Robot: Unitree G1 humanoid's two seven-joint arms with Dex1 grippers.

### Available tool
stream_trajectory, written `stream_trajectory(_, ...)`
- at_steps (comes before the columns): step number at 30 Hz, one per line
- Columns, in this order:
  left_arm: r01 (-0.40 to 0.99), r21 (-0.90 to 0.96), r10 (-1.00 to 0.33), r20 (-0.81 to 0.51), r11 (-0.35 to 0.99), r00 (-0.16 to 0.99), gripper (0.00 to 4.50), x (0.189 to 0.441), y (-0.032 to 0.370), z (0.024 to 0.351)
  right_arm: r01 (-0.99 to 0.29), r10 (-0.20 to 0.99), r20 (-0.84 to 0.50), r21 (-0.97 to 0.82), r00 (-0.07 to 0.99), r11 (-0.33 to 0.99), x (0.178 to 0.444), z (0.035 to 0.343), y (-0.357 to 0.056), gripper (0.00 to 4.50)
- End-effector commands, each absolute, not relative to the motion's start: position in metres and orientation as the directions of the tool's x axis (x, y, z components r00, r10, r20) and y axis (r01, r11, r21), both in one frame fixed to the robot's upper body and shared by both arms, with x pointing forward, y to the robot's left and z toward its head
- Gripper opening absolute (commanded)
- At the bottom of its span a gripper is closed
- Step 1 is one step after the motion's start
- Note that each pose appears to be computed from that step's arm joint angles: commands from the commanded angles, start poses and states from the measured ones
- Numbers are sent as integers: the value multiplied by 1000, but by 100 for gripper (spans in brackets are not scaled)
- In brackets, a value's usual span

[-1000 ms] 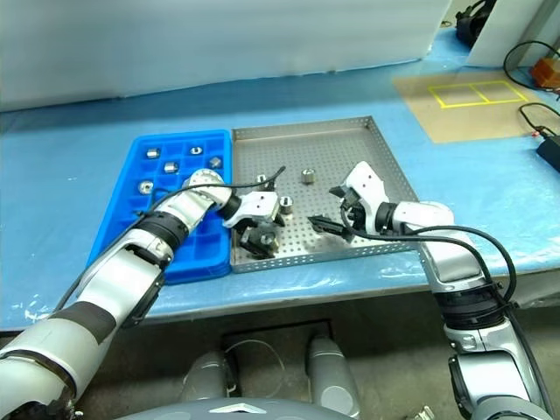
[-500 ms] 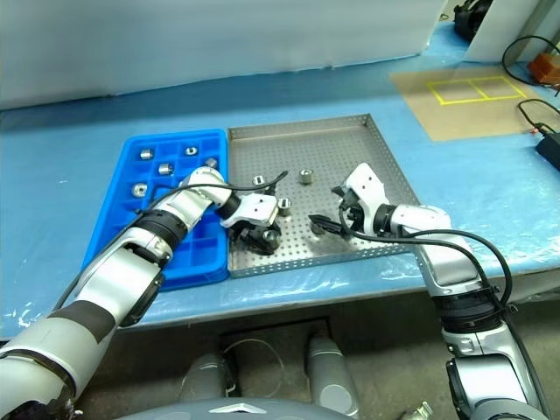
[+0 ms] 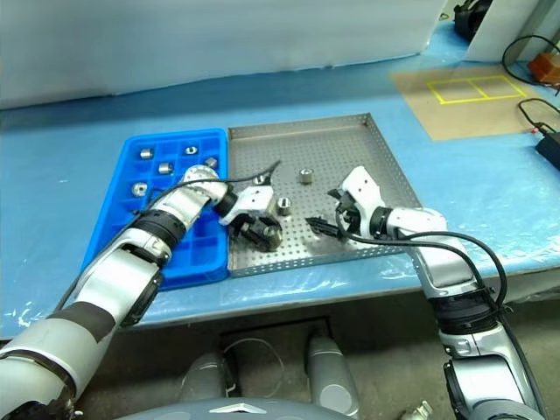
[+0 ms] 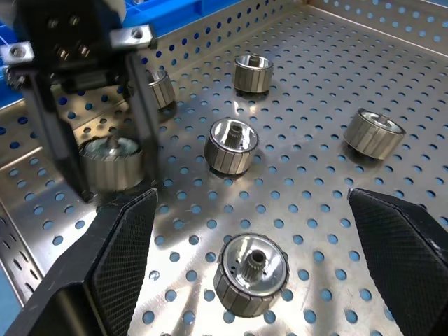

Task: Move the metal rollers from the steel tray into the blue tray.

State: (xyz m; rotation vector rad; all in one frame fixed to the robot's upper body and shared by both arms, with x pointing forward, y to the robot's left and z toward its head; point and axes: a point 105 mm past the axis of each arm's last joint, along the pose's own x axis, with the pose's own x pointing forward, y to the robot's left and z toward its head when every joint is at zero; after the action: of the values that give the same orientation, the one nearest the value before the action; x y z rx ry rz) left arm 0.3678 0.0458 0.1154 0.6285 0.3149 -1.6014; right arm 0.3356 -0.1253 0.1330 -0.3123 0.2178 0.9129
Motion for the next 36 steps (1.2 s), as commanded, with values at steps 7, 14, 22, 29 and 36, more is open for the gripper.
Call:
stream_trajectory(7, 928, 256, -923, -206, 269, 324, 186, 404, 120, 251, -866, 826, -261, -185, 499, 465, 345, 147, -93, 450)
stream_trajectory(14, 850, 265, -796, -306, 456, 523, 186, 373, 235, 248, -910, 878, -250, -184, 408, 371, 355, 149, -65, 450)
stream_trajectory(22, 776, 181, -678, -394, 605, 620, 186, 313, 286, 200, -939, 909, -250, -178, 332, 294, 357, 147, -46, 450)
stream_trajectory(29, 682, 154, -603, -358, 715, 713, 186, 322, 279, 165, -944, 913, -256, -184, 317, 275, 359, 148, -43, 450)
stream_trajectory(36, 661, 128, -578, -383, 739, 720, 186, 325, 275, 145, -941, 908, -265, -189, 324, 281, 358, 146, -47, 450)
